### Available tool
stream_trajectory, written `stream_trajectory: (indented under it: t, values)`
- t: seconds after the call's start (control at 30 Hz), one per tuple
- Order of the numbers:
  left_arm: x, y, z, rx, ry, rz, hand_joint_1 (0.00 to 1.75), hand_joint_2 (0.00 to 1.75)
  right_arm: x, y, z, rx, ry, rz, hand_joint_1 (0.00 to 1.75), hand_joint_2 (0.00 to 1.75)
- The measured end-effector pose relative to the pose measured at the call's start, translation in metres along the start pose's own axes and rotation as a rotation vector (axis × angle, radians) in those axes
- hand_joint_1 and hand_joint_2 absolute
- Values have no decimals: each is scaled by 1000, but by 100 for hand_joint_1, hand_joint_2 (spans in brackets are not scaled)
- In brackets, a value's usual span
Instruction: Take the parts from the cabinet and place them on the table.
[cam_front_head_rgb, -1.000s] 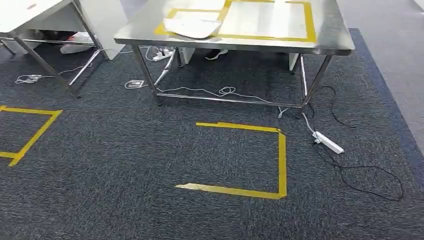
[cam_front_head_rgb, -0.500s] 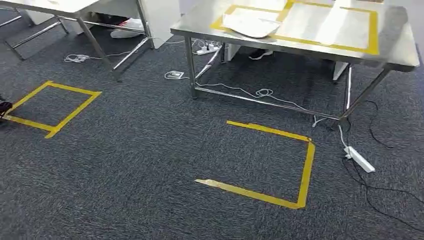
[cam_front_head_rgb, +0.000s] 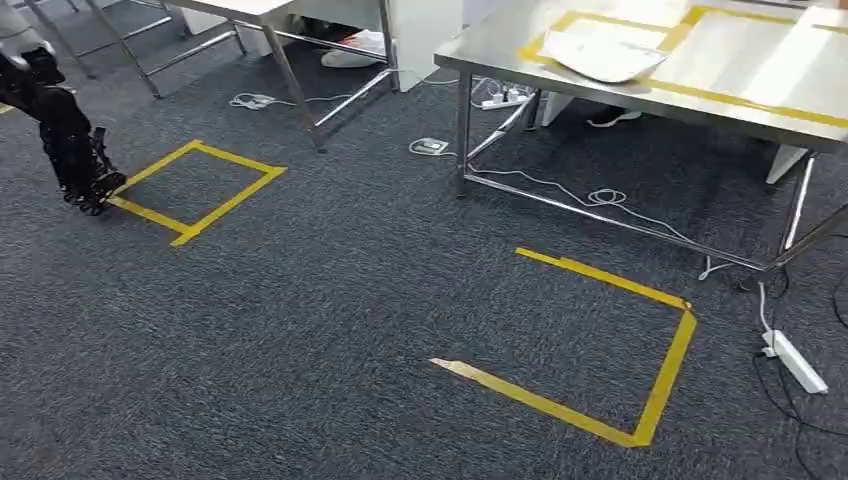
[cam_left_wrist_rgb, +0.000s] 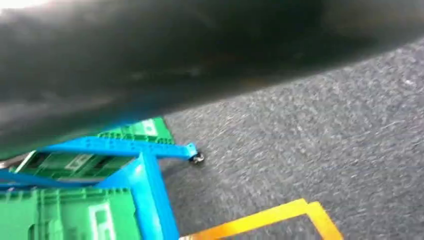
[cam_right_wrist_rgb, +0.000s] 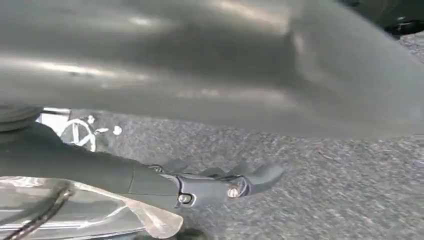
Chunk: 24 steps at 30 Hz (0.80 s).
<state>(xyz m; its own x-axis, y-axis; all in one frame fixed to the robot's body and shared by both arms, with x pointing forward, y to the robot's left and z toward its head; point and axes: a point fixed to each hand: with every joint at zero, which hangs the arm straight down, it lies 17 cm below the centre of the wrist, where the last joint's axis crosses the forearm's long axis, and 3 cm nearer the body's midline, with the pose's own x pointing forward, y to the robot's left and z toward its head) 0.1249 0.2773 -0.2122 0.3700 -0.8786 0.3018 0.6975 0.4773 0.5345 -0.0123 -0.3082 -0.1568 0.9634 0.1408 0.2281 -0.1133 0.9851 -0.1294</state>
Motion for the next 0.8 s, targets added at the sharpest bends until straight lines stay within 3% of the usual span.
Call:
stream_trajectory:
  t: [0.8]
  values:
    - [18,3,-10,-14,-63,-48,0,0,-1,-4,0,-12,3,-37,0,0]
